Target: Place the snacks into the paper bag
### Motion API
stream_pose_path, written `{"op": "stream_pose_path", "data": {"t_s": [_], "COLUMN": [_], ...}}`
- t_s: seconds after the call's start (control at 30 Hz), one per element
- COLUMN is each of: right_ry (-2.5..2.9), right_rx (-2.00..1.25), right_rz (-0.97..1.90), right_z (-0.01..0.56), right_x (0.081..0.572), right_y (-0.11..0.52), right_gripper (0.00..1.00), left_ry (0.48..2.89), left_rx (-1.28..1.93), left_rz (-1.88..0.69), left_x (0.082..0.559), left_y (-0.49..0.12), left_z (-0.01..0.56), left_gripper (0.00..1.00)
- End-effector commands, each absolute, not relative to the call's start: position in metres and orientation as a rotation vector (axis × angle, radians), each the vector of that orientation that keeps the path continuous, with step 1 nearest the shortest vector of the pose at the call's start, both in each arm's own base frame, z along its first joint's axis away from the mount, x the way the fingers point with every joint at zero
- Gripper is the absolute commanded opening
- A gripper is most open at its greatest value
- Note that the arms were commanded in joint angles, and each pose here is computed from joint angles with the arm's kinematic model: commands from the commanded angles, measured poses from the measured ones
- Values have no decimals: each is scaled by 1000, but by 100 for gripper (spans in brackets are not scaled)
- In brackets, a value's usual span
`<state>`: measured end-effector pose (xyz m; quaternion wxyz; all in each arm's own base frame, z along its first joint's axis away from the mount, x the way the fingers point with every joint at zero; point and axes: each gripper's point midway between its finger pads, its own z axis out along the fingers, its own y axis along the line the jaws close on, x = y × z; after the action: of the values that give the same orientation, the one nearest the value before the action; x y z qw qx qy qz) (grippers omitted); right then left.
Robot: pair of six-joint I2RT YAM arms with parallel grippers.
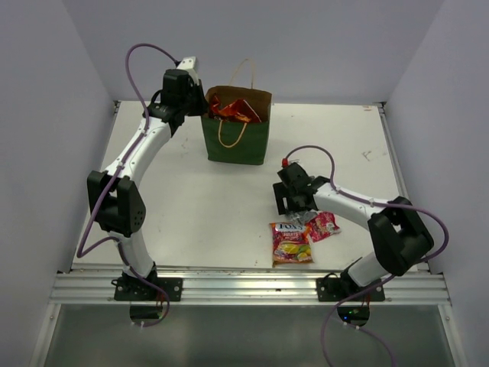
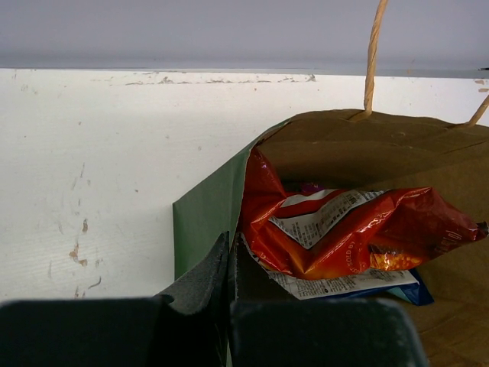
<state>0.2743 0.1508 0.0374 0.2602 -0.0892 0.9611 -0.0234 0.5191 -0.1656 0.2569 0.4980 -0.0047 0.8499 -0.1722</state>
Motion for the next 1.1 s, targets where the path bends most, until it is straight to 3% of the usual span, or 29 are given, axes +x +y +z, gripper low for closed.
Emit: {"op": "stream_pose_path", "data": {"t_s": [0.0,0.13,0.2,0.27,0.43,0.53,0.6,0.63,0.67,0.77,0.97,1.07], "right_ry": [2682,2755,2773,2772,2638,2405,2178,2179,2064,1890,1788,1818], "right_rx": [-192,-201,-214,-224,-248,-208,-148,-160,-121,-158,-260,-282], "right_rz": [-112,-90,-77,-83,-111,-94,-24,-61,4,92,296,336], "right_z": [27,12,10,10,69,163,268,263,316,376,396,367], "right_x": [252,239,238,240,277,335,380,385,400,433,482,503], "right_y": [137,140,143,143,152,171,190,189,198,226,297,322], "right_gripper": [87,48,39,1,0,0,0,0,0,0,0,0], "left_ry": [1951,1949,1949,1952,1948,1951,1949,1951,1951,1944,1937,1932], "left_rx": [-12,-12,-13,-12,-12,-7,-7,-7,-10,-7,-8,-5], "left_rz": [-470,-476,-477,-476,-468,-468,-469,-468,-468,-466,-472,-467], "left_x": [522,524,525,526,528,528,528,528,528,528,528,526], "left_y": [-168,-170,-170,-170,-169,-169,-169,-169,-169,-169,-169,-168], "left_z": [293,294,294,292,294,293,294,293,293,296,299,302], "left_gripper": [0,0,0,0,0,0,0,0,0,0,0,0]}}
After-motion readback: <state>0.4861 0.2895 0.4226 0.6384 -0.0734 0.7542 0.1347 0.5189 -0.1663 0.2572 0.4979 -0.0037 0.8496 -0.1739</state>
